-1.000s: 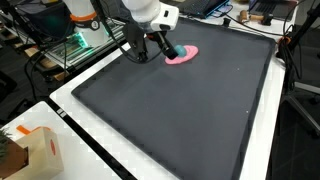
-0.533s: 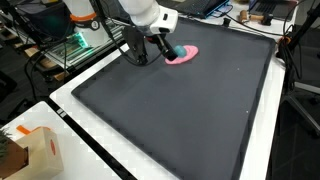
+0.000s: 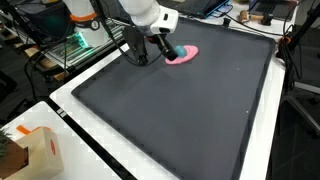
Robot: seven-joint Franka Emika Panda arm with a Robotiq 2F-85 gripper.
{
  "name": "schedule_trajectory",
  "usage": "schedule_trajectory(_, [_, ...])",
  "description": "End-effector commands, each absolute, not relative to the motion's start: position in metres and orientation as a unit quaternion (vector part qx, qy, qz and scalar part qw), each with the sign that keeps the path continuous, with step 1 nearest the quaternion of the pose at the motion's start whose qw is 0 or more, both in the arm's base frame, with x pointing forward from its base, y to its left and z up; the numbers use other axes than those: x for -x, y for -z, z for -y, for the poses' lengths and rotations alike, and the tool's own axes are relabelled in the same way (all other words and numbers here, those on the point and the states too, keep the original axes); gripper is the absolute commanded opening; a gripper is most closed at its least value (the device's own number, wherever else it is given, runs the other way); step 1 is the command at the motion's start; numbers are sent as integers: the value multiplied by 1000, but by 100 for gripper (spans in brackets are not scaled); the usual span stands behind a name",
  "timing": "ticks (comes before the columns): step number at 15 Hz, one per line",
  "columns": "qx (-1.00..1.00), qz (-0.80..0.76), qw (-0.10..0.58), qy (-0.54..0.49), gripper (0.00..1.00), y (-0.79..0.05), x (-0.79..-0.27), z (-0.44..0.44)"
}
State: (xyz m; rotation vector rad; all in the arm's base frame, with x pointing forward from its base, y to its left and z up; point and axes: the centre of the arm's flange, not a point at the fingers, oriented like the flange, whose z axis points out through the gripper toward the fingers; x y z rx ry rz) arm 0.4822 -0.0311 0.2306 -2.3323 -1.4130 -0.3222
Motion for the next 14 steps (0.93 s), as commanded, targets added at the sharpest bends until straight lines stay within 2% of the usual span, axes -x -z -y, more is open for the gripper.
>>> schedule_trajectory(1, [840,498,196,89,35,-211,-481,34])
schedule_trajectory(14, [870,467,156,21,35,-269,-489,8])
